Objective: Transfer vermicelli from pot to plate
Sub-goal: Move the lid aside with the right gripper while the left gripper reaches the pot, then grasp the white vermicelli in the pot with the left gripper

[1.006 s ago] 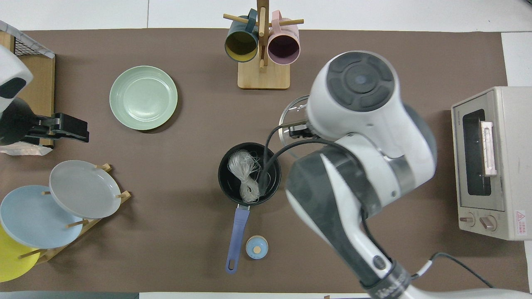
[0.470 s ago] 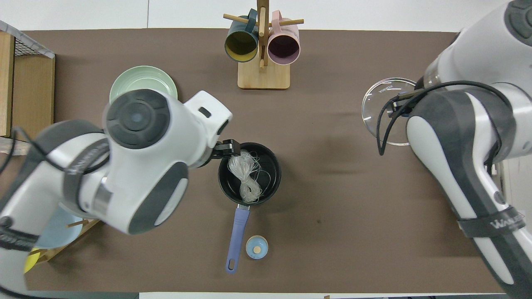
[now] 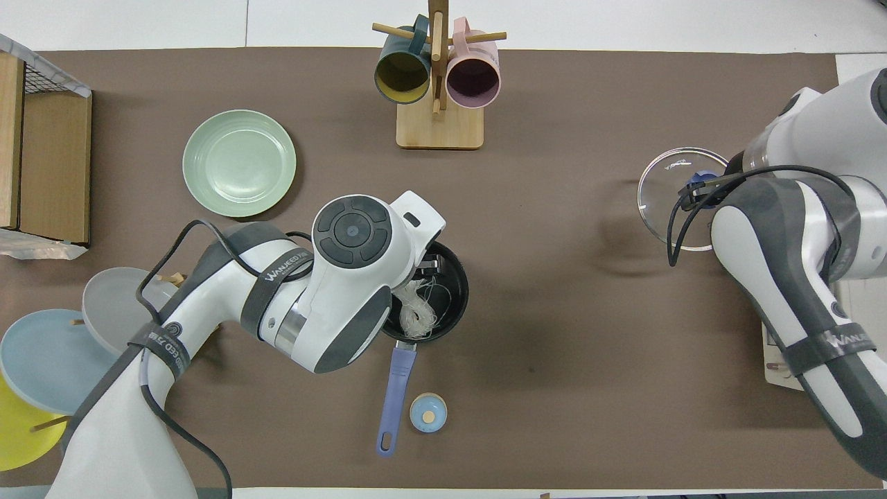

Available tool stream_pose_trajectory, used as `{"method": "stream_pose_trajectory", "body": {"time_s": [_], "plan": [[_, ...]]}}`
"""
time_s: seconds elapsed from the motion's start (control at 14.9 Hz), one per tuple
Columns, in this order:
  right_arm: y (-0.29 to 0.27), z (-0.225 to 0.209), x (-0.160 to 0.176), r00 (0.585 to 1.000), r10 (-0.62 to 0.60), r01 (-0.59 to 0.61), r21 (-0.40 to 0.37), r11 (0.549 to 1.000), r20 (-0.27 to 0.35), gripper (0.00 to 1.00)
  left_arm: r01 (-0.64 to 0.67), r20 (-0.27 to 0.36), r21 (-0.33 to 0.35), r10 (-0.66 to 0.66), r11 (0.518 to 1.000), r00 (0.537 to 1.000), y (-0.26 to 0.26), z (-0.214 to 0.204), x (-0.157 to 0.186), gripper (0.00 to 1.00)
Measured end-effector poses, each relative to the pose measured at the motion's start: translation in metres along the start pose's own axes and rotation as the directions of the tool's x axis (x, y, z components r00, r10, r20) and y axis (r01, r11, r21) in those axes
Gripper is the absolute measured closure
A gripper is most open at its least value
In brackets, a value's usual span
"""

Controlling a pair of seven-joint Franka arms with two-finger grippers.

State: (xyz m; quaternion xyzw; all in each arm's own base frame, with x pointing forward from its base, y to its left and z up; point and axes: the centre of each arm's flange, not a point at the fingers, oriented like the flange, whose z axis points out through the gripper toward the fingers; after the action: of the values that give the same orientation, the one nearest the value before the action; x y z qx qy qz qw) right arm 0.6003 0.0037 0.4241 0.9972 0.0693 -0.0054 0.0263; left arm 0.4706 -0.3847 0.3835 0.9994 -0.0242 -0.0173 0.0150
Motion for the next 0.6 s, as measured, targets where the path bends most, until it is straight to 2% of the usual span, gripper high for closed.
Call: {"method": "stream_pose_trajectory", "body": {"time_s": [0.27, 0.6], "plan": [[-0.004, 0.034, -0.016, 1.0, 0.0, 0.0, 0.004, 1.0, -0.007, 0.37, 0.0, 0.0, -0.003, 0.0, 1.0, 1.0, 0.016, 0.021, -0.012, 0.0], [-0.012, 0.047, -0.037, 1.0, 0.028, -0.028, 0.01, 1.0, -0.009, 0.37, -0.002, 0.009, 0.0, 0.002, 1.0, 1.0, 0.026, 0.046, -0.022, 0.0]]}}
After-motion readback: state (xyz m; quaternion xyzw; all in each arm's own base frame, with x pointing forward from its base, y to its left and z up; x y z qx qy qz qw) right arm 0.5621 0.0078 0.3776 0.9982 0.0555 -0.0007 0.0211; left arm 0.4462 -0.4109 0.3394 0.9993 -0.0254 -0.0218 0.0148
